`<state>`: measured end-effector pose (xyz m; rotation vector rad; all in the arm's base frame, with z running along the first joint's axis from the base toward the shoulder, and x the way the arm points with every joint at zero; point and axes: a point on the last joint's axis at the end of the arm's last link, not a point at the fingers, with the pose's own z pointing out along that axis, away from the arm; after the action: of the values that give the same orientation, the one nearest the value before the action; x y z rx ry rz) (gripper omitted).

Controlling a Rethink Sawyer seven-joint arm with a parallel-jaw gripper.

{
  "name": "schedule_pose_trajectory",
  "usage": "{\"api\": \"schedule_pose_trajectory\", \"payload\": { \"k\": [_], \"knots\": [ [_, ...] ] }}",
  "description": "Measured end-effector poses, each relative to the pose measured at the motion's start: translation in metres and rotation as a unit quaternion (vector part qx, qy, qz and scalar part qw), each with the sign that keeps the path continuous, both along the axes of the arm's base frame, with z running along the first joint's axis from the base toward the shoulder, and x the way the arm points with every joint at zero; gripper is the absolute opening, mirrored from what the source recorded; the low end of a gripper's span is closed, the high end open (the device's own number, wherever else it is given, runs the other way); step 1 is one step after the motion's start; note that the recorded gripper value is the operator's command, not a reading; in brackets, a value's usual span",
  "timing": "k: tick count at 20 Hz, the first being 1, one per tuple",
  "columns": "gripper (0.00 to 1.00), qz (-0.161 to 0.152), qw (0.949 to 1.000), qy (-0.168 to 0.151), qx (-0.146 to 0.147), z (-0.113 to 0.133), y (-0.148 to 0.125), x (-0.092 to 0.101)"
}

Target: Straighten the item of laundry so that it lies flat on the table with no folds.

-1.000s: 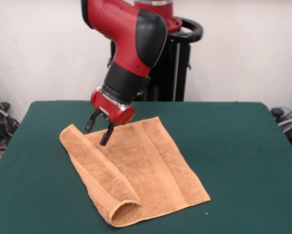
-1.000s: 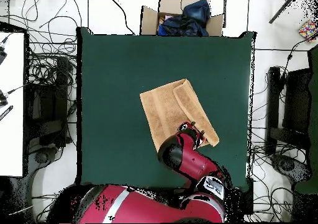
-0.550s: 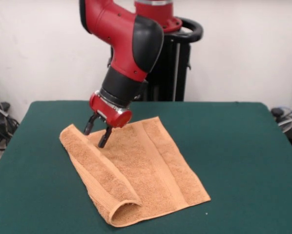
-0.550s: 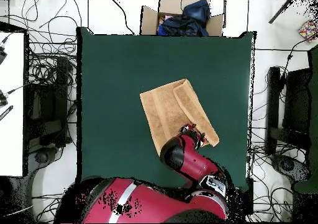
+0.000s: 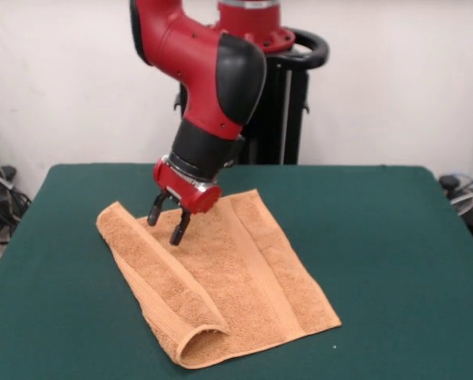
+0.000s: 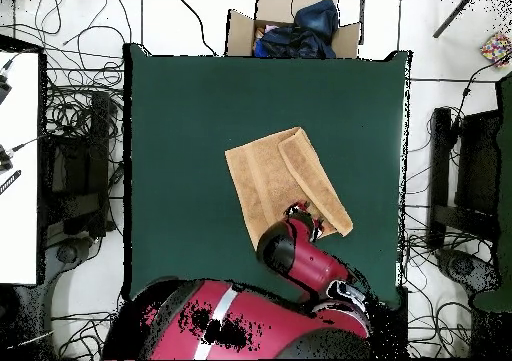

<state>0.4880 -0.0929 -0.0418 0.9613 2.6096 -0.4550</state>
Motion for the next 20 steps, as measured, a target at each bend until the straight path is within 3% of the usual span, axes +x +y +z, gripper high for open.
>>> {"api": "schedule_pose_trajectory", "payload": {
  "k": [6, 9, 15, 20],
  "knots": [
    [1.0, 0.013, 0.9987, -0.025, -0.042, 0.006, 0.018, 0.009],
    [1.0, 0.028, 0.9953, -0.056, -0.073, 0.011, 0.031, 0.019],
    [1.0, 0.04, 0.9909, -0.085, -0.096, 0.015, 0.032, 0.026],
    [1.0, 0.032, 0.9909, -0.086, -0.098, 0.016, 0.022, 0.025]
  ]
}}
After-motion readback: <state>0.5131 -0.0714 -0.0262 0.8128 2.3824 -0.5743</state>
